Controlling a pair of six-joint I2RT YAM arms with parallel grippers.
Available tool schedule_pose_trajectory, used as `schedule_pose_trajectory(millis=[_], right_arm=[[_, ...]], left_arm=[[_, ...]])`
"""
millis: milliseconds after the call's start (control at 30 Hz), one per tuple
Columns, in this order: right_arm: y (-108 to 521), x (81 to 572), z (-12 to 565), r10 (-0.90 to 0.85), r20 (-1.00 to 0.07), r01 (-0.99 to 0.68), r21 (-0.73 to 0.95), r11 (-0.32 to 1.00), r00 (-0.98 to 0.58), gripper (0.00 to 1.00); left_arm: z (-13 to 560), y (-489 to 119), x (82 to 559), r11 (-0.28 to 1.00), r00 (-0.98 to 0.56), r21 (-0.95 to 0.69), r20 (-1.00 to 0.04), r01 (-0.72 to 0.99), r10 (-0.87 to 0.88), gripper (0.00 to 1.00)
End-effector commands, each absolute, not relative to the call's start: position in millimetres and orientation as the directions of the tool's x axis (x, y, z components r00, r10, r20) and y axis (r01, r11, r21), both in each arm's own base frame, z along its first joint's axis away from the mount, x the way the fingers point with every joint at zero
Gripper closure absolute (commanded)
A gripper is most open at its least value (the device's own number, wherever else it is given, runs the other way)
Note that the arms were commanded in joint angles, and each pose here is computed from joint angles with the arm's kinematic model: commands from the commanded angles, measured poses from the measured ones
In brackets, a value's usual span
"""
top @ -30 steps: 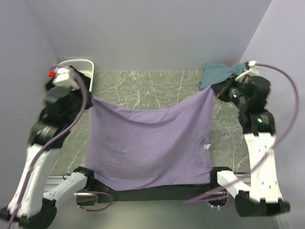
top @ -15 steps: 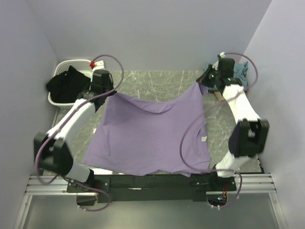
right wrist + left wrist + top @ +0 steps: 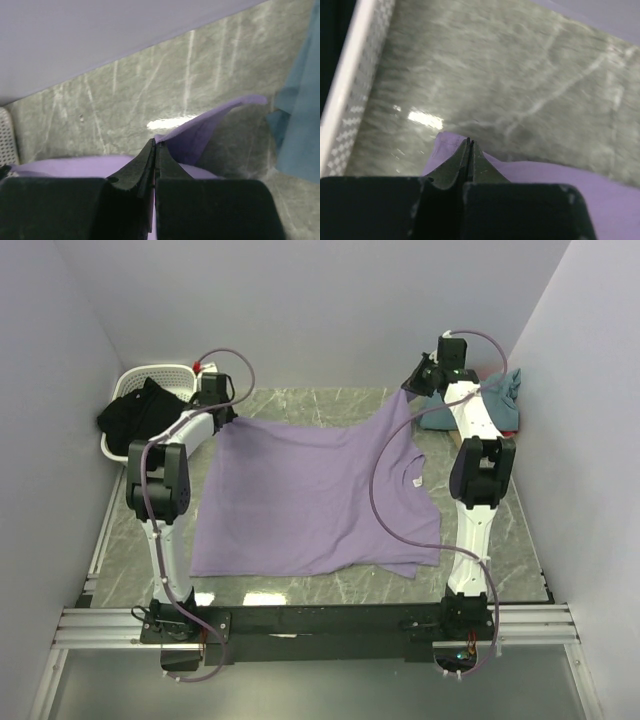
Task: Fold and stack the t-shirts
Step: Flatten the tshirt out, then fold the tshirt
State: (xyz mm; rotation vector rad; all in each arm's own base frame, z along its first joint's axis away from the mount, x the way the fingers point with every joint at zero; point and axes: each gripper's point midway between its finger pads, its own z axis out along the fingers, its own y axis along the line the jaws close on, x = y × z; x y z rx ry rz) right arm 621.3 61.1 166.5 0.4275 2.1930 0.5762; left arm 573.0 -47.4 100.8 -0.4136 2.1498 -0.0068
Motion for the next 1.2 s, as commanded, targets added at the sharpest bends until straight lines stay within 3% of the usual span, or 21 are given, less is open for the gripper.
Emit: schedule_pose_trajectory(millis=[0,300,700,967,1167], right_arm=[[47.2,626.3,181.6,0.485,-0.664,0.152,0.494,0.856,-0.569,1.00],[47.5,605.2,169.6,0.463,-0.652,0.141,0.484,0.864,-0.601,1.00],[58.0,536.5,155.8,0.431,-0.603,0.122,0.483,0.867,-0.672,1.00],[54.5,499.6,161.1,0.420,-0.599,0.142,0.455,0.879,-0.682,1.00],[63.6,466.3,137.6,0.386,-0.556,0.177,0.392,0.903,-0.736,1.00]], left_arm=[[135.3,-27.0,604.3,0.945,-0.420,-0.199,-0.858,-0.259,-0.296,0.99],[131.6,-16.9,578.1,0.939,-0.428,-0.248,-0.841,-0.239,-0.331,0.99],[148.8,-37.1,524.2,0.913,-0.469,-0.356,-0.784,-0.197,-0.407,0.99],[161.3,-27.6,494.4,0.918,-0.476,-0.311,-0.786,-0.246,-0.394,0.99],[131.1,-30.2,475.2,0.915,-0.556,-0.280,-0.729,-0.290,-0.399,0.99]])
